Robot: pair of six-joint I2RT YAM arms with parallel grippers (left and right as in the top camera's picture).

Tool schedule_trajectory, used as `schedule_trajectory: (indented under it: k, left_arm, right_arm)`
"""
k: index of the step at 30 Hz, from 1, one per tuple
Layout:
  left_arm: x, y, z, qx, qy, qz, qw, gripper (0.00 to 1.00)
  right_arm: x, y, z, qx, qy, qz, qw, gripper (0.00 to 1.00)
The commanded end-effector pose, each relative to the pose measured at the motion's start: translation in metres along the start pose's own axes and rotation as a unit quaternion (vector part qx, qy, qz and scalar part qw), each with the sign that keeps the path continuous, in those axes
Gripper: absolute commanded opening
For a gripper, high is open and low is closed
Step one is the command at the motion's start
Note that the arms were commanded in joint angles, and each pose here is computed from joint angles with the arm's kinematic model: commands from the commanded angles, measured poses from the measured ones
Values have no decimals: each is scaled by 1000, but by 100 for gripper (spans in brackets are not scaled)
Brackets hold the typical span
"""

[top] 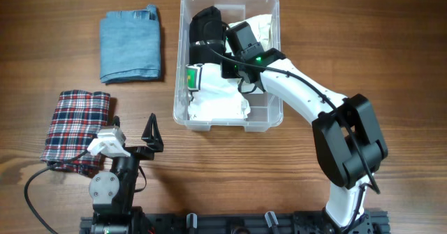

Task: Pack container
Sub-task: 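Open the right gripper and withdraw it to the upper right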

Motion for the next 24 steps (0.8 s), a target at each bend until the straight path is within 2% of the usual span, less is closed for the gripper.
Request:
schedule_trajectory:
  k: [1, 4, 7, 9, 11, 17, 24]
  left_arm:
    - [0, 0, 4, 10, -9, -4, 1000, 100]
    - [0, 0, 4, 10, -9, -4, 1000, 100]
    - [0, 0, 4, 10, -9, -4, 1000, 100]
    - [0, 0, 4, 10, -9, -4, 1000, 100]
    - [0, 0, 4, 10, -9, -4, 1000, 100]
    - [0, 0, 4, 10, -9, -4, 1000, 100]
    - [0, 0, 4, 10, -9, -4, 1000, 100]
  right_arm:
    - [-15, -15, 6, -5, 11, -18, 1000, 10]
    - [-63, -53, -10, 6, 57, -71, 996, 15]
    - [-117, -85, -42, 36, 102, -130, 986, 43]
    - [-147, -97, -87, 77, 136, -155, 975, 70]
    - [-157, -92, -127, 118, 162, -150, 968, 76]
    - [-167, -55, -238, 216, 198, -103, 951, 84]
    - [-170, -10, -331, 306, 230, -77, 921, 98]
Point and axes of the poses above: each gripper's point midway between its finger pads, its own x axis out along the fingers, its own z axis along the line the jaws close on, y = z × x, the point moved 3 cm from there along -x, back along the fingers, and after that the axes turned 14 degrees about -x, right-handed, at the moved point
